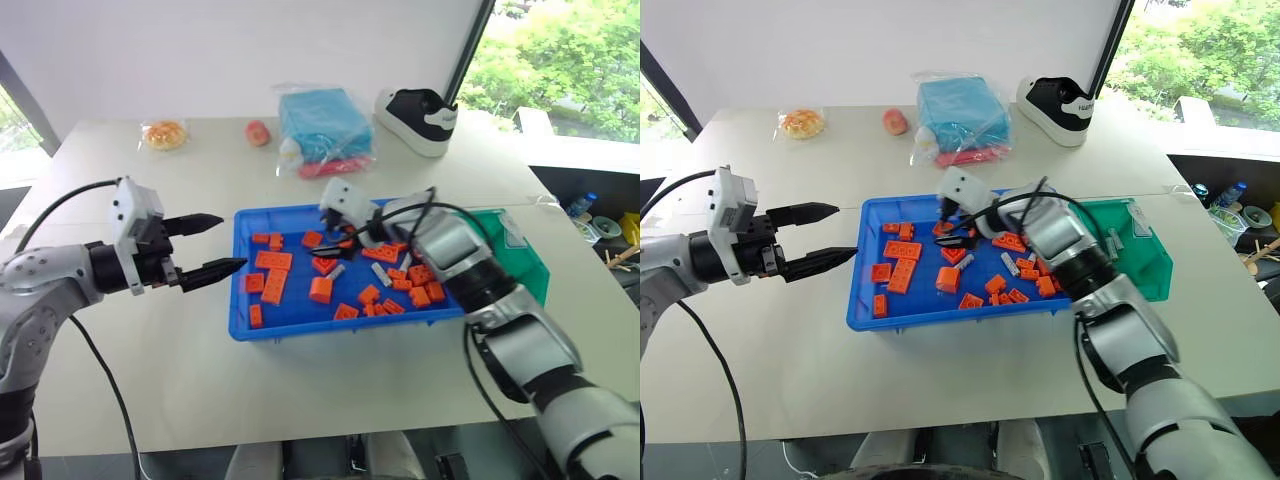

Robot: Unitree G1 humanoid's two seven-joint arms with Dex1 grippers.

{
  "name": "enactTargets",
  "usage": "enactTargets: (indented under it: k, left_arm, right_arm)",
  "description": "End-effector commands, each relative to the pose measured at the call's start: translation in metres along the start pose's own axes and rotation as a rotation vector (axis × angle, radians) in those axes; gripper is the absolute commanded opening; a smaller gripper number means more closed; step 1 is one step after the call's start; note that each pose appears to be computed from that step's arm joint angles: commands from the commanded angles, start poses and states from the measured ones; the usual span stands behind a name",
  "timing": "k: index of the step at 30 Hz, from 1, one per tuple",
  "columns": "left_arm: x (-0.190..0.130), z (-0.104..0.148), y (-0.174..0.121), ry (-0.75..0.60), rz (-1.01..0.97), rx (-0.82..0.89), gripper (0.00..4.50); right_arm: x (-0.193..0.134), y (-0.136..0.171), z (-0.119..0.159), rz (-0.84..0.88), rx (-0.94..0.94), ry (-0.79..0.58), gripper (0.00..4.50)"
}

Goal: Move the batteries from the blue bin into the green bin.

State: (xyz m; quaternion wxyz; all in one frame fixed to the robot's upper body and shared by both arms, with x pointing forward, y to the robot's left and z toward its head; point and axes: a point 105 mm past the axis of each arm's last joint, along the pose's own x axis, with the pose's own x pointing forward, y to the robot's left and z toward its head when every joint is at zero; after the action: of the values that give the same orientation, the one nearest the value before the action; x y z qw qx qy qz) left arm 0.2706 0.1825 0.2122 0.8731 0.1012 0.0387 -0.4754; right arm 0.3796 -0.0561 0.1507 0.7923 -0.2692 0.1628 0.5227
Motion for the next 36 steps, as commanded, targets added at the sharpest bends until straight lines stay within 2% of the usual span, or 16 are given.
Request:
enactTargets:
  k: [1,5,13,19,26,32,35,36]
  left_arm:
    - [0.004,0.01,-0.006,-0.023,-0.034,0.061,4.5]
    - [0.008,0.01,-0.011,-0.024,-0.061,0.061,4.5]
    - [0.008,0.01,-0.011,-0.014,-0.068,0.062,4.5]
    - [0.007,0.011,-0.011,-0.017,-0.057,0.064,4.5]
    - [0.009,0.012,-0.011,-0.024,-0.049,0.065,4.5]
    - [0.01,0.013,-0.009,-0.029,-0.043,0.07,4.5]
    - [0.011,0.013,-0.009,-0.03,-0.043,0.071,4.5]
    - [0.011,0.013,-0.009,-0.031,-0.043,0.072,4.5]
  right_arm:
    - [-0.009,-0.002,-0.01,0.045,-0.01,-0.031,4.14]
    - [-0.009,-0.009,-0.03,0.025,-0.051,-0.007,4.14]
    - [0.001,-0.005,-0.045,0.051,-0.119,-0.012,4.14]
    - [0.004,0.006,-0.043,0.099,-0.151,-0.052,4.14]
    - [0.005,0.025,-0.055,0.176,-0.18,-0.026,4.14]
    - [0.009,0.028,-0.058,0.189,-0.158,-0.02,4.14]
    - [0.01,0.027,-0.058,0.185,-0.137,-0.024,3.34]
    - [0.01,0.027,-0.058,0.186,-0.132,-0.024,2.84]
